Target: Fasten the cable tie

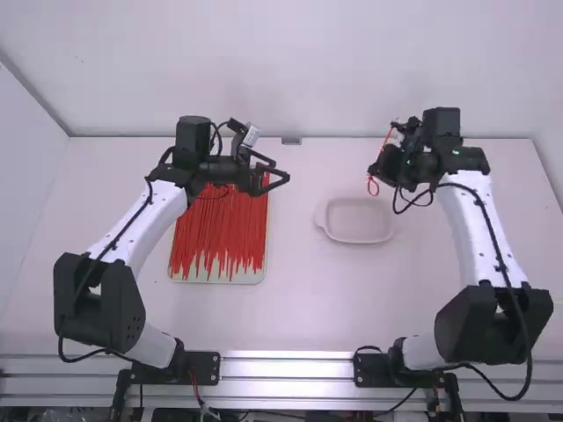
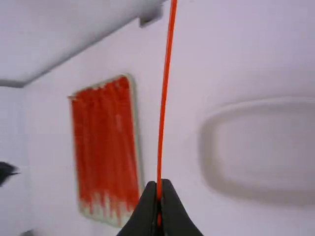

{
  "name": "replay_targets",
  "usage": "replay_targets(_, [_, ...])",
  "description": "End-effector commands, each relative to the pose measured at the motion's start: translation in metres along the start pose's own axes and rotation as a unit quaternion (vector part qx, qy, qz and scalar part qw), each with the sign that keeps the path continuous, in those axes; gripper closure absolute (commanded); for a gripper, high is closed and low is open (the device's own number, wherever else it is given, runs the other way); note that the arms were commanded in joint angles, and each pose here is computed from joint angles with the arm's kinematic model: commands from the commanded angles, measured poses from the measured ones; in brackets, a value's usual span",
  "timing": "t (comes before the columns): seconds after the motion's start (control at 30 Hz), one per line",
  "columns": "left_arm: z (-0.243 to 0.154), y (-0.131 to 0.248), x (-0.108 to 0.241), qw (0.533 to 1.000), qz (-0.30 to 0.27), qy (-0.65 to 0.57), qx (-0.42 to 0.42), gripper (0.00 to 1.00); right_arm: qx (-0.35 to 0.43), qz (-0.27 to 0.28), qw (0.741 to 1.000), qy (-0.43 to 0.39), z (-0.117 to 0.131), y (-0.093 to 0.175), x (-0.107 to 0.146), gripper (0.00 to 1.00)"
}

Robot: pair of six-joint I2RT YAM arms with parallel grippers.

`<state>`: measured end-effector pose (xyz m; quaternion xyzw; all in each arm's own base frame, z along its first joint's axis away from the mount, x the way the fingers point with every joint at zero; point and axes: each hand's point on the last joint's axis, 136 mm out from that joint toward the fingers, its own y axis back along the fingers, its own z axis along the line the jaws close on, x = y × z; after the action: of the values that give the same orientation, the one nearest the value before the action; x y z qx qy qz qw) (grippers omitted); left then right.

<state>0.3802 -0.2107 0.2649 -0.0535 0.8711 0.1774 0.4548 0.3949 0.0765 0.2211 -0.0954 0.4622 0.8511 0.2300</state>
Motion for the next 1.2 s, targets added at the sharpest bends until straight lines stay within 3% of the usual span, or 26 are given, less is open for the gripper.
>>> replay_targets(0.0, [0.003,0.004,-0.003,1.000,-0.004,-0.006,-0.019,0.01,0.092,-0.013,0.995,0.035,-0.022,-0.008,0.001,1.00])
replay_targets(0.33, [0.017,0.005,0.001,0.998,0.000,0.005,-0.059,0.01,0.144,0.000,0.987,0.065,-0.047,-0.059,0.039,1.00])
replay_targets(0.63, [0.017,0.005,0.001,0.998,0.001,0.004,-0.060,0.01,0.144,0.005,0.989,0.028,-0.089,-0.097,0.050,1.00])
replay_targets(1.03, [0.020,0.005,0.000,0.998,0.000,0.005,-0.069,0.01,0.167,0.046,0.984,0.031,-0.109,-0.141,0.069,1.00])
replay_targets(1.1, [0.020,0.005,0.000,0.998,-0.001,0.003,-0.068,0.01,0.168,0.047,0.984,0.036,-0.107,-0.144,0.070,0.90])
replay_targets(1.13, [0.020,0.005,0.000,0.998,-0.001,0.003,-0.068,0.01,0.168,0.044,0.984,0.038,-0.106,-0.144,0.069,0.70])
replay_targets(1.17, [0.020,0.005,0.000,0.998,-0.001,0.003,-0.068,0.01,0.170,0.043,0.984,0.039,-0.106,-0.144,0.069,0.01])
